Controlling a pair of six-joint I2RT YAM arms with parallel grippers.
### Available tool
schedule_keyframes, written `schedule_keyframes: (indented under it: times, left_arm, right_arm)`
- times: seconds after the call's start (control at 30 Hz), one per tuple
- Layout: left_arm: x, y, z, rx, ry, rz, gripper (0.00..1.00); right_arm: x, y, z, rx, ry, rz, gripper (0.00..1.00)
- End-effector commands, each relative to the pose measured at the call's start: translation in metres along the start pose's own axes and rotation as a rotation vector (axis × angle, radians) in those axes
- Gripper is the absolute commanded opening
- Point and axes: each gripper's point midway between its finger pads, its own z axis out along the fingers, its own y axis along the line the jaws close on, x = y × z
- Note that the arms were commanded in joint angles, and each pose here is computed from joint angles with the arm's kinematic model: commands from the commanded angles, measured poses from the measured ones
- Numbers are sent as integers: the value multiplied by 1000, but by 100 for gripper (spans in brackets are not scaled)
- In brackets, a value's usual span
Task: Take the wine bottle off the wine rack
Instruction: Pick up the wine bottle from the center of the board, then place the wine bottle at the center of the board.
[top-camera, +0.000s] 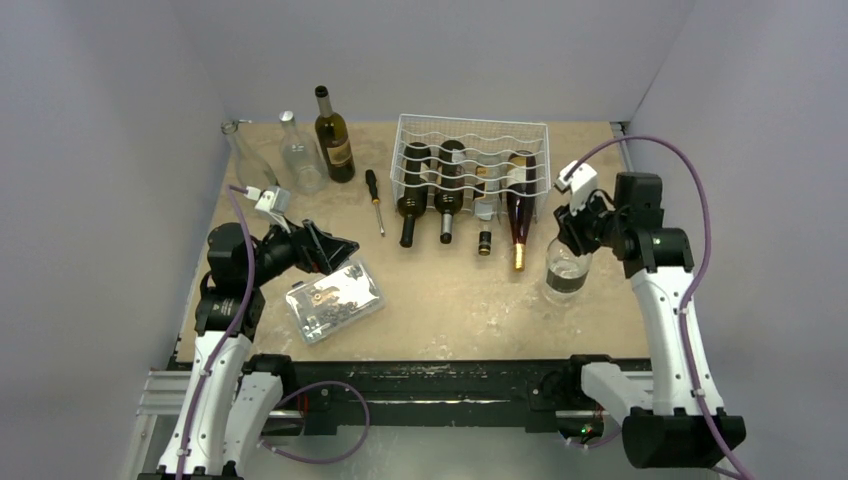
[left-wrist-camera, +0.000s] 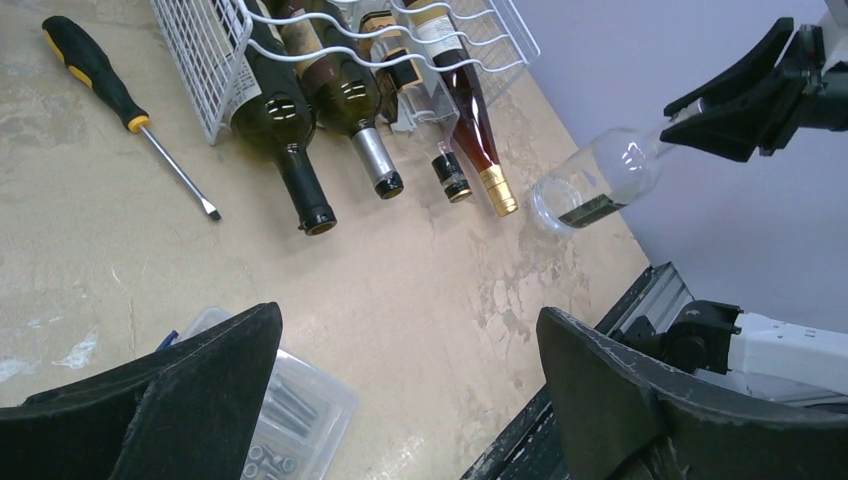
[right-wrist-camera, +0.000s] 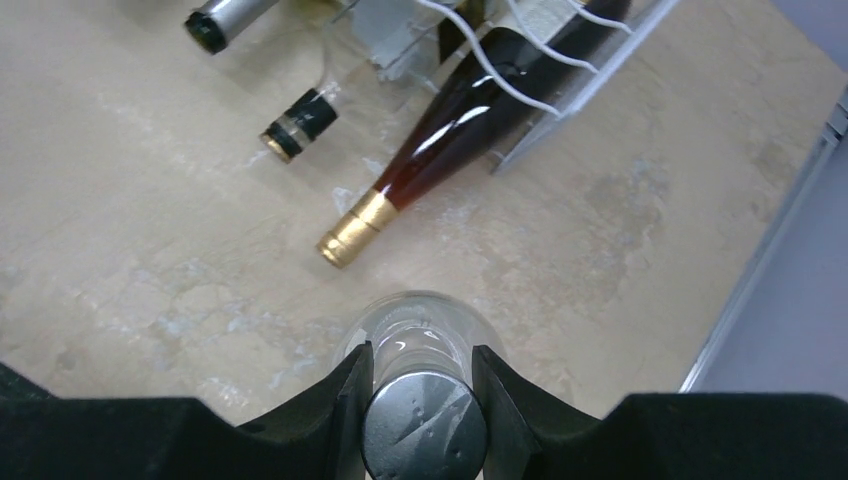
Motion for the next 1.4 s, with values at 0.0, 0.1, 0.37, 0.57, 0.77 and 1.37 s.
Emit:
schedule_keyframes:
  times: [0.0, 0.1, 0.37, 0.57, 0.77, 1.37]
  left_arm:
    - [-6, -6, 0, 35, -28, 26, 100]
    - [-5, -7, 0, 36, -28, 26, 100]
    - [-6, -7, 0, 37, -29, 28, 100]
    - [-6, -9, 0, 45, -29, 26, 100]
    - [-6, -10, 0, 55, -29, 22, 100]
    - [-5, -11, 2, 67, -20, 8, 100]
  right_arm:
    - [-67, -74, -23, 199, -224, -79, 0]
    - [-77, -103, -21, 245, -257, -61, 0]
    - [-111, -168, -8, 345, -345, -17, 0]
    - [-139, -204, 10, 359, -418, 37, 0]
    - [-156, -232, 38, 328, -444, 120, 0]
    - [-129, -264, 102, 320, -366, 216, 39]
